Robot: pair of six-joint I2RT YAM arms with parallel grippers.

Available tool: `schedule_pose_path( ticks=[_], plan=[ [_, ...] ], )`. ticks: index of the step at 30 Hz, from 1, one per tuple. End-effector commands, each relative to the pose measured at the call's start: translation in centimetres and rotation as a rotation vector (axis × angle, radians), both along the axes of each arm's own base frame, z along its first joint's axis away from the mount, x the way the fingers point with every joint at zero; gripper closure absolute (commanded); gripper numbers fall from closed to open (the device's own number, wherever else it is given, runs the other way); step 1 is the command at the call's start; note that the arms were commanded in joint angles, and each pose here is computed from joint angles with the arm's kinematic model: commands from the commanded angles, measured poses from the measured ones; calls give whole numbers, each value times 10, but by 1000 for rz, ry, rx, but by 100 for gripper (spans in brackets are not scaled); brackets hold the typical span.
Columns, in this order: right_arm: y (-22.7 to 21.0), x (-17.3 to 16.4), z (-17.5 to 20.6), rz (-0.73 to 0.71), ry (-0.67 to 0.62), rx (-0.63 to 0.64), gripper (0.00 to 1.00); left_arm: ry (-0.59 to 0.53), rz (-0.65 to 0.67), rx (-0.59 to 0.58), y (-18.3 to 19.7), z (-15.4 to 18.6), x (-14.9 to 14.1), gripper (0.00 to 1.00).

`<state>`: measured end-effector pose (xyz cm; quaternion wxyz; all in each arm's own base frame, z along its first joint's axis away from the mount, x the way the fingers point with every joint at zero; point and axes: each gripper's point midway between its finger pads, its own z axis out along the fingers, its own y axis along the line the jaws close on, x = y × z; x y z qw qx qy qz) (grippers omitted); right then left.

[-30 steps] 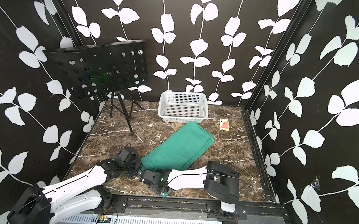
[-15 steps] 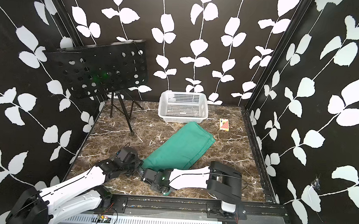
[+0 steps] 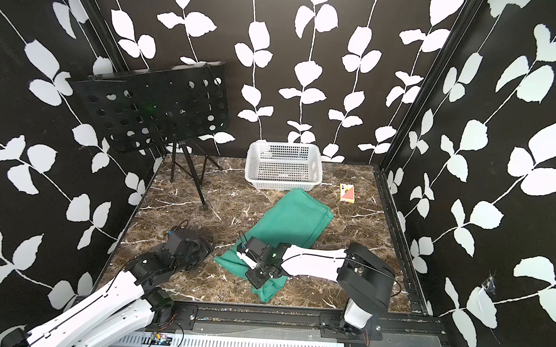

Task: Roll up the long pants
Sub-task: Roll the long pant at the center of the board.

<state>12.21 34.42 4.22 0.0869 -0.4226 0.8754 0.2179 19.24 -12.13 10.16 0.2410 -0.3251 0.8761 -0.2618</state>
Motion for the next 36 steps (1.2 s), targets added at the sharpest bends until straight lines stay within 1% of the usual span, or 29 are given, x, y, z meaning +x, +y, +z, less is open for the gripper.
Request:
schedule_pose_path(
  ticks=[1,4,9,12,15,19,22,25,28,30,33,34,36],
  plan=[
    [0,-7,-2,-36,106,44,100,46,-23,38,8,-2,-14,38],
    [0,-1,1,-84,158,86,100,83,-58,18,3,-6,-23,39],
    [2,6,4,-140,239,142,100,88,-112,-7,-10,-3,-30,40],
    [1,7,3,-175,291,169,100,93,-156,-43,-29,-6,-37,41],
    [-1,10,3,-219,337,200,100,83,-185,-84,-52,-11,-40,44],
    [-8,13,0,-282,389,224,100,81,-217,-102,-79,-17,-33,46],
    [-13,15,-3,-326,417,234,100,75,-233,-88,-93,-19,-23,46],
    [-18,18,-6,-370,426,239,100,85,-227,-36,-98,-28,-15,44],
    [-26,21,-13,-411,416,210,100,137,-233,6,-104,-43,-14,43],
    [-33,22,-15,-432,400,191,100,200,-237,46,-103,-55,-18,44],
    [-44,26,-13,-454,337,161,92,277,-238,96,-103,-70,-24,47],
    [-49,29,-13,-461,310,143,87,295,-234,106,-102,-75,-25,48],
    [-62,33,-11,-478,243,104,75,312,-230,117,-103,-79,-25,49]
  ],
)
